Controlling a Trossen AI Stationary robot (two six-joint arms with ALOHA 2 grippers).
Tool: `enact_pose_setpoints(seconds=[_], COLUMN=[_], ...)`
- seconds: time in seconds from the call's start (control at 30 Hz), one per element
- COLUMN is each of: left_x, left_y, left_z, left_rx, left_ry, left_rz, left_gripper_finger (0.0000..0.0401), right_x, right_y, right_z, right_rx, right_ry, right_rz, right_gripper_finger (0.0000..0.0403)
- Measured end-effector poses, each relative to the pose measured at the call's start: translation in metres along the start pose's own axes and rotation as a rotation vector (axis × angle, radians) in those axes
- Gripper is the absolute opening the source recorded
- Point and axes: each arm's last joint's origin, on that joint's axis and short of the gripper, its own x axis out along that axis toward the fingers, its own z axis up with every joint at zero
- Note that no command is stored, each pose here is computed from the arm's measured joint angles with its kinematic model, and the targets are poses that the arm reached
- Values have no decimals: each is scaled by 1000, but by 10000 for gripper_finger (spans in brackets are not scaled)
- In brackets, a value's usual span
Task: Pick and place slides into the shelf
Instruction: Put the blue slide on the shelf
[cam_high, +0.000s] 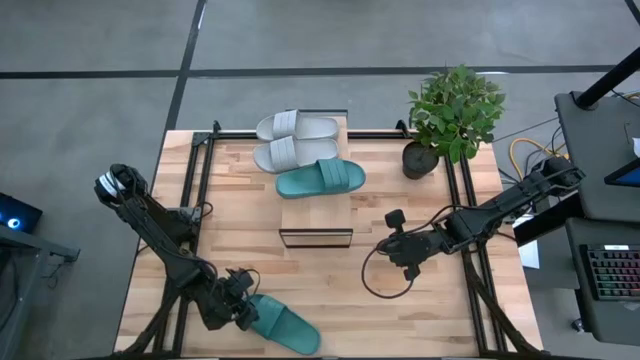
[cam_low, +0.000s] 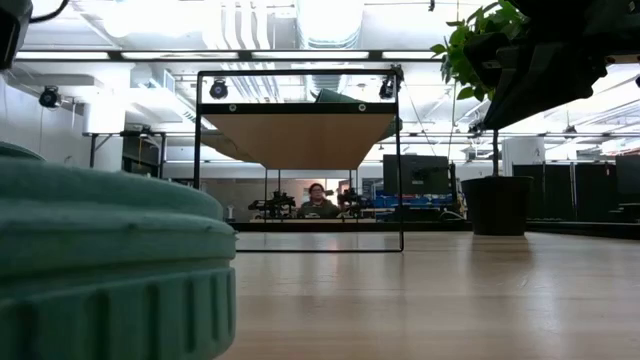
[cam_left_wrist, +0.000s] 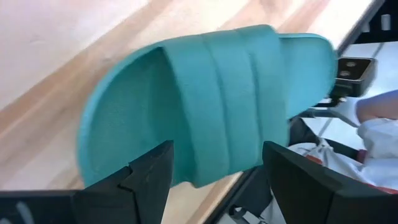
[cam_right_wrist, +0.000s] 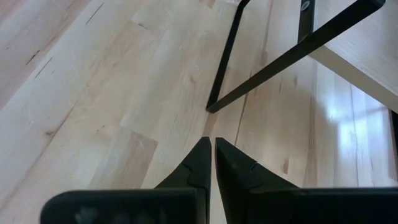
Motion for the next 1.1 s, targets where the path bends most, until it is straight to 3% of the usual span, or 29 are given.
enact_pose_setpoints(seconds=[0.27,0.57,0.83,1.1], left_x=[1,17,35,41], left_y=[0,6,-7,-6], left_z=[1,-1,-8,-9], left_rx=[-1,14,55,72], left_ry=[-48,-58,-29,-36], left_rz=[-18,34,-107,-103], left_gripper_finger=[231,231,231,231], right_x=[0,0,0,0], right_y=[0,0,0,0], right_z=[0,0,-1,-1], right_rx=[0,17,16,23], right_ry=[0,4,7,7], right_rz=[0,1,1,1], right_gripper_finger=[13,13,13,13])
